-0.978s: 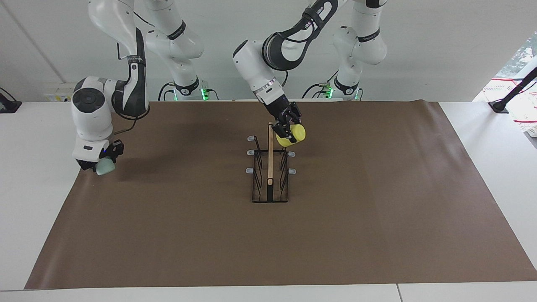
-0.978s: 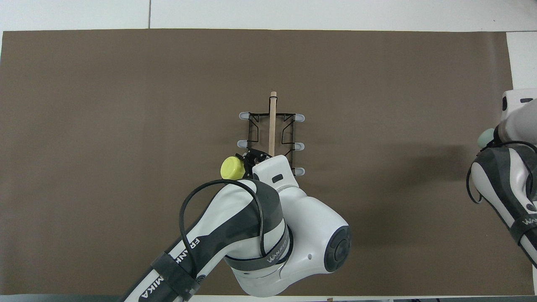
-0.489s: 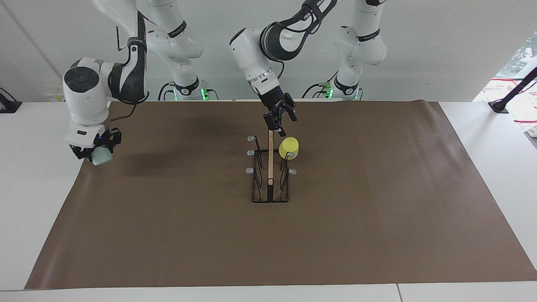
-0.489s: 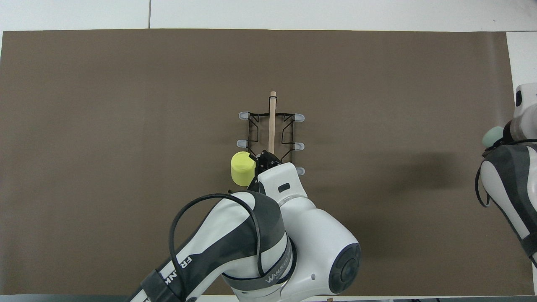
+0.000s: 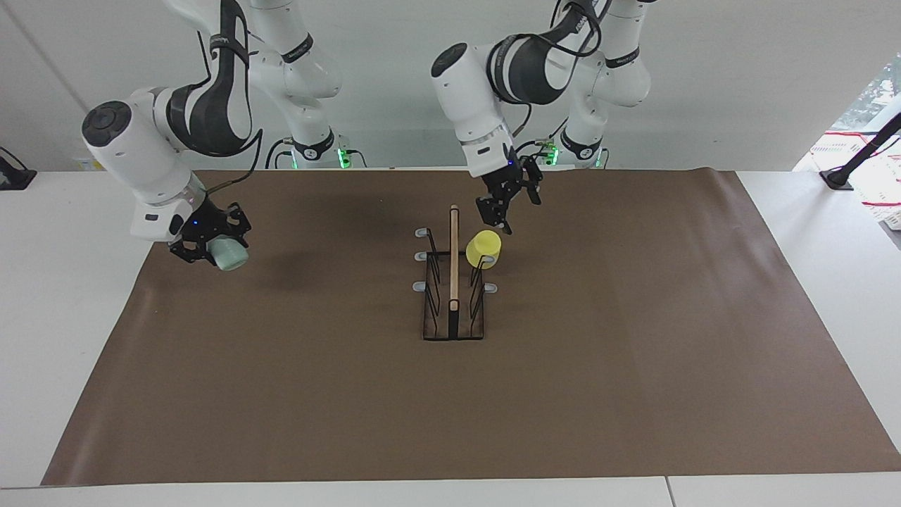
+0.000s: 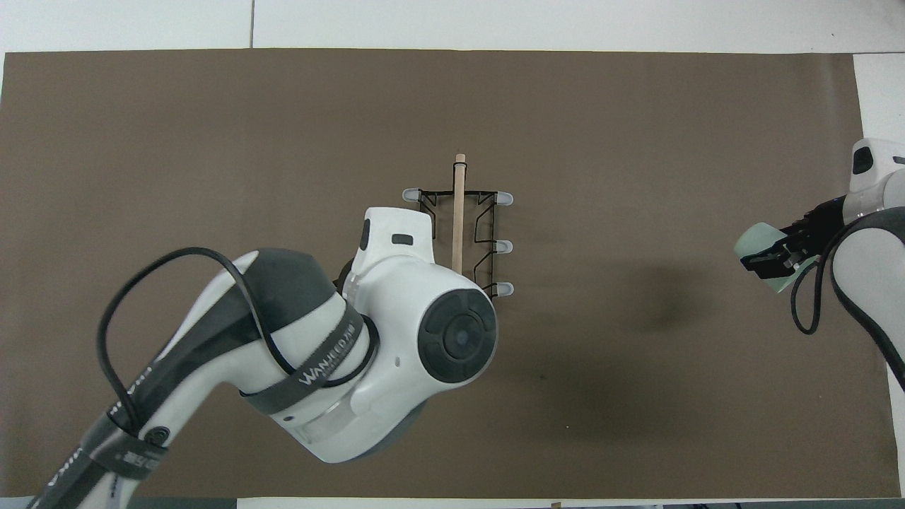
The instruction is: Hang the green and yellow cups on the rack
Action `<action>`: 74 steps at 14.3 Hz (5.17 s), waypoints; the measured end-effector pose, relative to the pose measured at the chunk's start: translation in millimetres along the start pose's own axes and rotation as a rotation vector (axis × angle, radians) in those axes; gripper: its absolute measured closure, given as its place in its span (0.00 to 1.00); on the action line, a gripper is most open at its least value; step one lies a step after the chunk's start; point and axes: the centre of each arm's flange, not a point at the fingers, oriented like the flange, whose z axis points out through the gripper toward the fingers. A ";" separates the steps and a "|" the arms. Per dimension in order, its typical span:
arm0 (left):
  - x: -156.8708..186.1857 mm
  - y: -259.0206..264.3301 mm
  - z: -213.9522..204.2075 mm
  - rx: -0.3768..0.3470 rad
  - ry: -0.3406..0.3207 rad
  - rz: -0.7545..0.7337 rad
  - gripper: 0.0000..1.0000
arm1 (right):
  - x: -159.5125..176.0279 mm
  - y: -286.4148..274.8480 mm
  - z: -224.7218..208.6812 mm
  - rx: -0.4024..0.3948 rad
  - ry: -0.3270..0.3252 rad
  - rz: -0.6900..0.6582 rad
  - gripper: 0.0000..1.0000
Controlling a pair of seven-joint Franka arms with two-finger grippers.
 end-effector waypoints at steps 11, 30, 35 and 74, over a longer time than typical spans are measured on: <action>212.7 -155.8 95.8 -0.254 -0.350 0.439 0.00 | 67.3 -114.4 -11.7 0.652 0.731 0.016 0.32; 291.8 -238.8 9.5 -0.359 -0.366 0.589 0.00 | 54.6 -236.5 179.4 0.568 1.209 -0.068 0.32; 291.8 -238.7 9.5 -0.359 -0.366 0.592 0.00 | 53.3 -234.1 193.3 0.542 1.209 -0.099 0.32; 286.0 -233.9 5.6 -0.365 -0.365 0.631 0.00 | 30.3 -25.6 -121.6 0.025 0.009 0.054 0.00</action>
